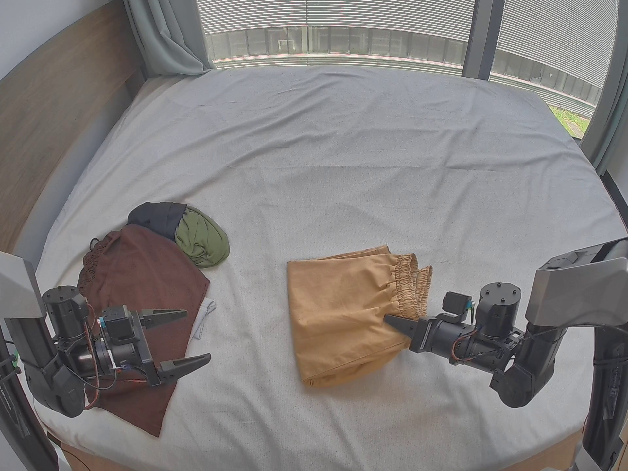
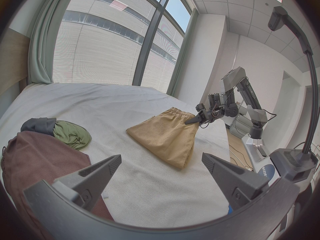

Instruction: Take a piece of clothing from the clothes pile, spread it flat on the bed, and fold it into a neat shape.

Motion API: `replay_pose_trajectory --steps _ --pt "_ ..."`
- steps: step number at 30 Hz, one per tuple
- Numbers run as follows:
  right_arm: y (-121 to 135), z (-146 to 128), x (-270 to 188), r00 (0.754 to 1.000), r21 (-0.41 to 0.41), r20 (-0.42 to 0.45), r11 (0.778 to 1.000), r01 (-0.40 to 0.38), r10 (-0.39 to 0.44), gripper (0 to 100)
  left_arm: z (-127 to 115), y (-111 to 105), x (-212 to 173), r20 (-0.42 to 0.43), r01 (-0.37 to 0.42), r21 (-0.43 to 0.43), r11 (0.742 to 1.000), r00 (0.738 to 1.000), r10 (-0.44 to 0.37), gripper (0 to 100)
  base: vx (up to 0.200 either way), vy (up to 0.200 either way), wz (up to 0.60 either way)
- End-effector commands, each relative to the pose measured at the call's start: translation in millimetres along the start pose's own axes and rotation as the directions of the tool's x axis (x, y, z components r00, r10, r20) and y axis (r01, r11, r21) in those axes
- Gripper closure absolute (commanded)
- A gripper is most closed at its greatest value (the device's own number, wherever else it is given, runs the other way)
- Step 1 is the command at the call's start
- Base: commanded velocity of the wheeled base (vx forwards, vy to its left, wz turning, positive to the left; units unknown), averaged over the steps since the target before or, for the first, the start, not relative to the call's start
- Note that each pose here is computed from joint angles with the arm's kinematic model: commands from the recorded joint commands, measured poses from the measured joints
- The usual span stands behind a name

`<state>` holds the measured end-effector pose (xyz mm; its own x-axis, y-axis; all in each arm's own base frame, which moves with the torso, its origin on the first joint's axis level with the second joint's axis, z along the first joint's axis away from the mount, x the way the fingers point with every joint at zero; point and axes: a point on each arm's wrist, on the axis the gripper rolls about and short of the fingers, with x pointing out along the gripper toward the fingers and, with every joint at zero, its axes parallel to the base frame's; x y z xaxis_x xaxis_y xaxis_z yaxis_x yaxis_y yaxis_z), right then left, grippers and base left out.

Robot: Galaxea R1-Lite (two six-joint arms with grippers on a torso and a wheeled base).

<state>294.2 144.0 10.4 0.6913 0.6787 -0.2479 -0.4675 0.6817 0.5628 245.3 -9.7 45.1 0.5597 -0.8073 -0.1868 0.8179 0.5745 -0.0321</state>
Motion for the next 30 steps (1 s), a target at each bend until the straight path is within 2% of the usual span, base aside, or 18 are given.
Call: replay_pose_trajectory --steps 1,11,30 --pt "12 7 -1 0.999 -0.008 0.022 0.999 -0.034 0.034 100 0 -1 0 -0.002 0.0 -0.002 1.0 1.0 0.0 0 0.0 0.0 0.0" --pt "39 22 0 0.99 0.012 0.072 0.993 -0.121 0.12 100 5 -5 0 0.008 0.009 0.016 1.0 1.0 -0.009 0 0.0 0.0 0.0" --pt "60 56 9 0.958 -0.018 0.19 0.976 -0.215 0.215 100 6 -5 -1 0.011 0.007 0.019 1.0 1.0 -0.007 0 0.0 0.0 0.0"
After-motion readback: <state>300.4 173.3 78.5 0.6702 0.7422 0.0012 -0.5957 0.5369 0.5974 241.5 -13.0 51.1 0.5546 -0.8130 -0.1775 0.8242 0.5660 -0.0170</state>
